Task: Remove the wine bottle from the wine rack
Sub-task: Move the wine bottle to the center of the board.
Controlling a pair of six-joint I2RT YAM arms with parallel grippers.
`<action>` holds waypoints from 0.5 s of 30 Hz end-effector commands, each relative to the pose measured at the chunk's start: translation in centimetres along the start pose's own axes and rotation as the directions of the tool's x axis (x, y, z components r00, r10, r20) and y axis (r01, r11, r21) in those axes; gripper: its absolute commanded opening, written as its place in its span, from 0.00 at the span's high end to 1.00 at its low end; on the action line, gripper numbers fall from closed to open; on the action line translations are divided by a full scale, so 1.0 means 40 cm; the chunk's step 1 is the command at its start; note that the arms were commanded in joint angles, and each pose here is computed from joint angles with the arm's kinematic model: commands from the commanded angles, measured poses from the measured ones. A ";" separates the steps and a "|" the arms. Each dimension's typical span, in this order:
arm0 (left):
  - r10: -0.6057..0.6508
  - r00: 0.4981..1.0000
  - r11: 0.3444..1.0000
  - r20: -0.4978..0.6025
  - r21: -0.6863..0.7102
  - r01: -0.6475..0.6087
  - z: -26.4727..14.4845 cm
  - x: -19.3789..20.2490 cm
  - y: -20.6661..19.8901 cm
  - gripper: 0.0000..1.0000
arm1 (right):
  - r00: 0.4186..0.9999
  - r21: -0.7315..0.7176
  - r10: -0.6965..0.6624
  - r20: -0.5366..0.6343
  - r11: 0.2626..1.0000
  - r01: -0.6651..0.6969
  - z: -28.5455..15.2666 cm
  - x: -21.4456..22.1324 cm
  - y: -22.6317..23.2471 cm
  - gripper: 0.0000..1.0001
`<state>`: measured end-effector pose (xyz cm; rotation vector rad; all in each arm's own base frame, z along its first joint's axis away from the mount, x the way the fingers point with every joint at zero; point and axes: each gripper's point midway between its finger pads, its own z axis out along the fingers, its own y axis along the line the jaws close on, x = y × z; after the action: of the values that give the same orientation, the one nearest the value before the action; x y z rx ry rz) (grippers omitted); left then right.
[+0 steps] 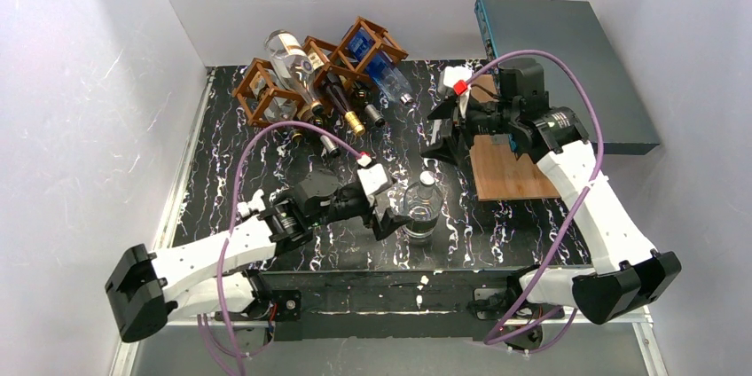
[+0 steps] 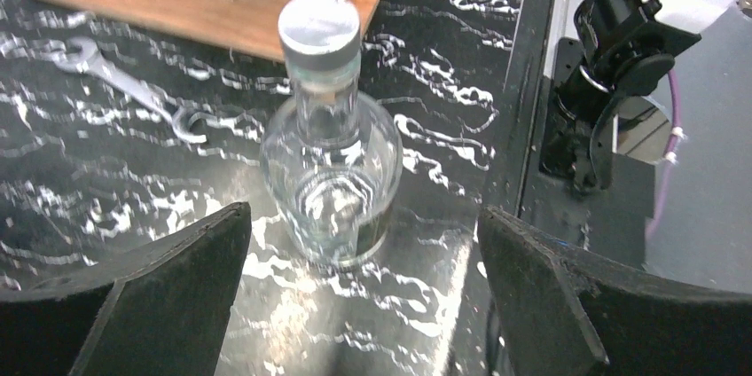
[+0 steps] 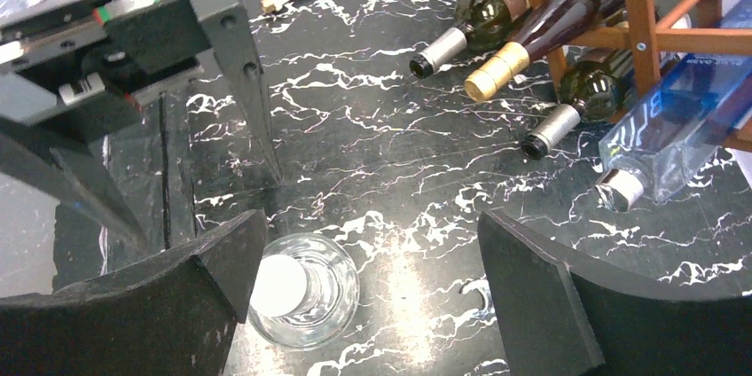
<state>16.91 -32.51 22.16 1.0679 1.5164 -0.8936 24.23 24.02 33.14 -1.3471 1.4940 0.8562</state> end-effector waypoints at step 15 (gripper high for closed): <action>0.076 0.977 0.994 0.200 -0.091 -0.059 0.201 -0.072 0.085 0.13 | 0.995 0.002 0.039 0.092 0.999 -0.039 -0.040 -0.044 -0.036 0.02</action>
<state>22.51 -37.61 19.56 0.9918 1.4300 -0.7872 25.29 22.73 34.47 -1.2690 1.5047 0.8993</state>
